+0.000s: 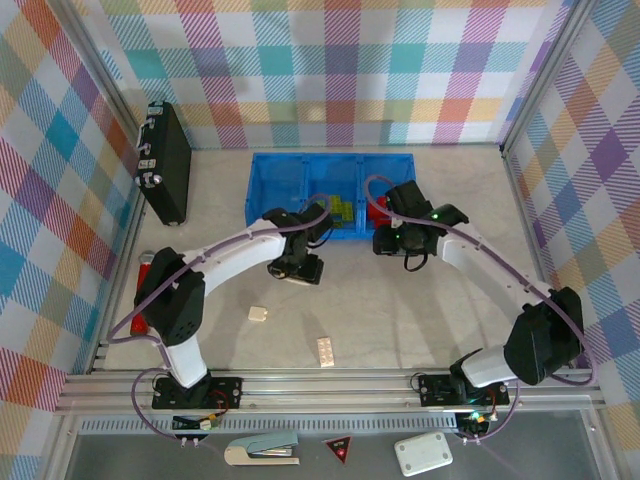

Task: Sort the legos into containers by color
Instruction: Place the lego in the container.

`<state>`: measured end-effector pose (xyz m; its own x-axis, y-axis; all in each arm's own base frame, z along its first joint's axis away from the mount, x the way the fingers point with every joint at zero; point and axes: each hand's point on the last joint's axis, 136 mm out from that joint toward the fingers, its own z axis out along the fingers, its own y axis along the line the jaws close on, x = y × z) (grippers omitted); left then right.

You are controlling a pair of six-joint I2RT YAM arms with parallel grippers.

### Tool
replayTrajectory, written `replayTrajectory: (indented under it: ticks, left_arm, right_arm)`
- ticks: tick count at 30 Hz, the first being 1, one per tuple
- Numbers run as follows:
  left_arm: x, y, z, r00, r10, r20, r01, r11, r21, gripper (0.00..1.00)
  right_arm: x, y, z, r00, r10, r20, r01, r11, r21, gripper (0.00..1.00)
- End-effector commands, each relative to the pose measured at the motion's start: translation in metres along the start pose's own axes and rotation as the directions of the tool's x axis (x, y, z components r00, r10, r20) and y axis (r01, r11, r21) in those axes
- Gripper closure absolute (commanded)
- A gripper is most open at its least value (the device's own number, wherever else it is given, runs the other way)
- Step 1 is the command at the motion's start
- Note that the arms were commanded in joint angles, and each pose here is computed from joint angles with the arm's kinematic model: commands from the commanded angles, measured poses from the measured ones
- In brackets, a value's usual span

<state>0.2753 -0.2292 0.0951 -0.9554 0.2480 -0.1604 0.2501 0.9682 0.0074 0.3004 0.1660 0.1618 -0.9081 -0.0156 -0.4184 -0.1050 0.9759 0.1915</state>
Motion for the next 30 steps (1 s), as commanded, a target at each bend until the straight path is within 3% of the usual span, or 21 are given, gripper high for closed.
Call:
replayTrajectory:
  ticks: [1,18,30]
  left_arm:
    - [-0.014,0.014,-0.008,1.000,0.008,-0.006,-0.008,1.000,-0.024,0.33]
    - [-0.115,0.090,-0.021,0.991,-0.080,0.104,0.085,0.995,-0.047,0.33]
    - [-0.165,0.126,0.009,0.981,-0.143,0.133,0.151,0.987,-0.053,0.33]
  right_arm:
    - [0.006,-0.013,-0.011,1.000,0.027,0.004,-0.027,0.999,0.030,0.54]
    - [0.010,-0.024,-0.027,0.998,0.058,0.006,-0.058,0.997,0.044,0.53]
    - [0.007,-0.022,-0.038,0.998,0.066,0.012,-0.066,0.997,0.040,0.53]
